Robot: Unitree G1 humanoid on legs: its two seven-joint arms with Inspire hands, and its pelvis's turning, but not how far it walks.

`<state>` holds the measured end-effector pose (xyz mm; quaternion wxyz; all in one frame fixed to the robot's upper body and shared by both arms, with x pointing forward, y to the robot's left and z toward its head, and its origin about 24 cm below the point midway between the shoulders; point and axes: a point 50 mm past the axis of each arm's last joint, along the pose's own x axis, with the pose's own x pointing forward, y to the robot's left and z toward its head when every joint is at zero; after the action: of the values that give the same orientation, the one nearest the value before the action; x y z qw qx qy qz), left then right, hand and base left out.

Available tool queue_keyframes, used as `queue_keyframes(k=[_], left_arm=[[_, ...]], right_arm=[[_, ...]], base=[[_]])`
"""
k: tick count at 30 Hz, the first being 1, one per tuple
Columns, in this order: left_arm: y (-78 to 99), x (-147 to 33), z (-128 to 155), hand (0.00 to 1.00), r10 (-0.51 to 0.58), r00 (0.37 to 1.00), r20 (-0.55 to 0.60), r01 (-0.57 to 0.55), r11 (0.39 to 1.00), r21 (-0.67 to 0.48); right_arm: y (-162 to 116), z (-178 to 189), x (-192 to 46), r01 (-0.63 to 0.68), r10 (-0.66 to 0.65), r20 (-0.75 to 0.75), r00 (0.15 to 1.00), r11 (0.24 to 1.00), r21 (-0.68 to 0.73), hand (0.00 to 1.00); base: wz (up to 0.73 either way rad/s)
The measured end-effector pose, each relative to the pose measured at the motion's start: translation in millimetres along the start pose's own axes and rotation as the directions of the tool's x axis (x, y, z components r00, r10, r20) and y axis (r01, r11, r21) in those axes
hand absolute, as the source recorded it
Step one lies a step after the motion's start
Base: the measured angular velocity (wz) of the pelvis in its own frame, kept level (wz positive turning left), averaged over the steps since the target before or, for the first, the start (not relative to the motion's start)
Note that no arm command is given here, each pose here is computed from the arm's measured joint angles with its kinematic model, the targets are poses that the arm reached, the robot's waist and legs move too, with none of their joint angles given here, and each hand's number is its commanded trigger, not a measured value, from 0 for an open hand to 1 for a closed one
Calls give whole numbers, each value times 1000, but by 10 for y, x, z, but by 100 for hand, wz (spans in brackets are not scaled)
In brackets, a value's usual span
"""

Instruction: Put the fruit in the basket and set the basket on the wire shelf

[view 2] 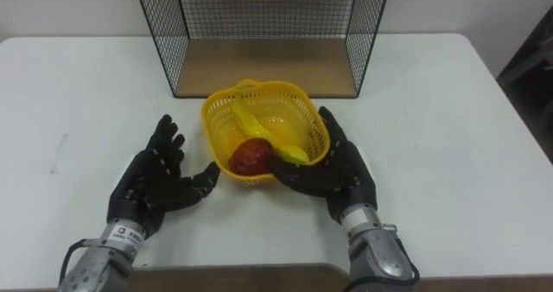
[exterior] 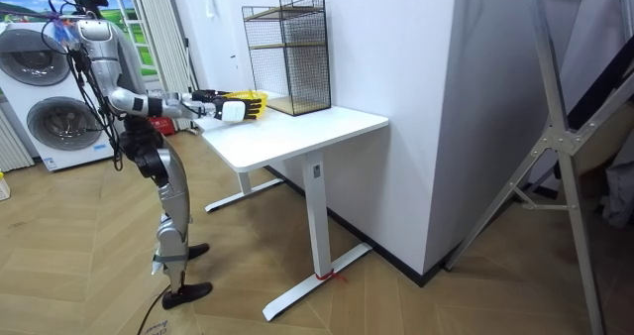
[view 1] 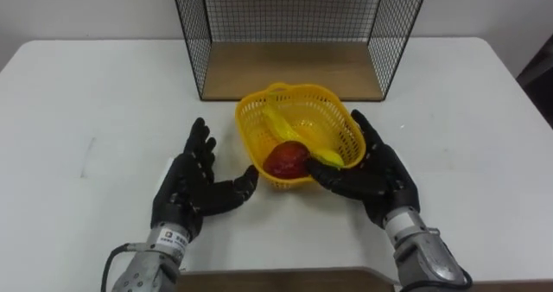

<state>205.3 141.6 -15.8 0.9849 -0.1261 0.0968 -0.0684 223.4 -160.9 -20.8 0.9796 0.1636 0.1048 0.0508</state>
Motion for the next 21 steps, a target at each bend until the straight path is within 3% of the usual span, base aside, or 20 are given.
queue_keyframes(k=[12,21], left_arm=[[-38,17,-10,0,-1,1000,-5,1,999,-44],[-57,31,-15,0,-2,1000,-7,0,978,-210]], right_arm=[[58,-23,34,-9,9,-2,1000,999,39,0],[58,-27,62,-10,10,-6,1000,999,47,0]], base=[[0],[-1]])
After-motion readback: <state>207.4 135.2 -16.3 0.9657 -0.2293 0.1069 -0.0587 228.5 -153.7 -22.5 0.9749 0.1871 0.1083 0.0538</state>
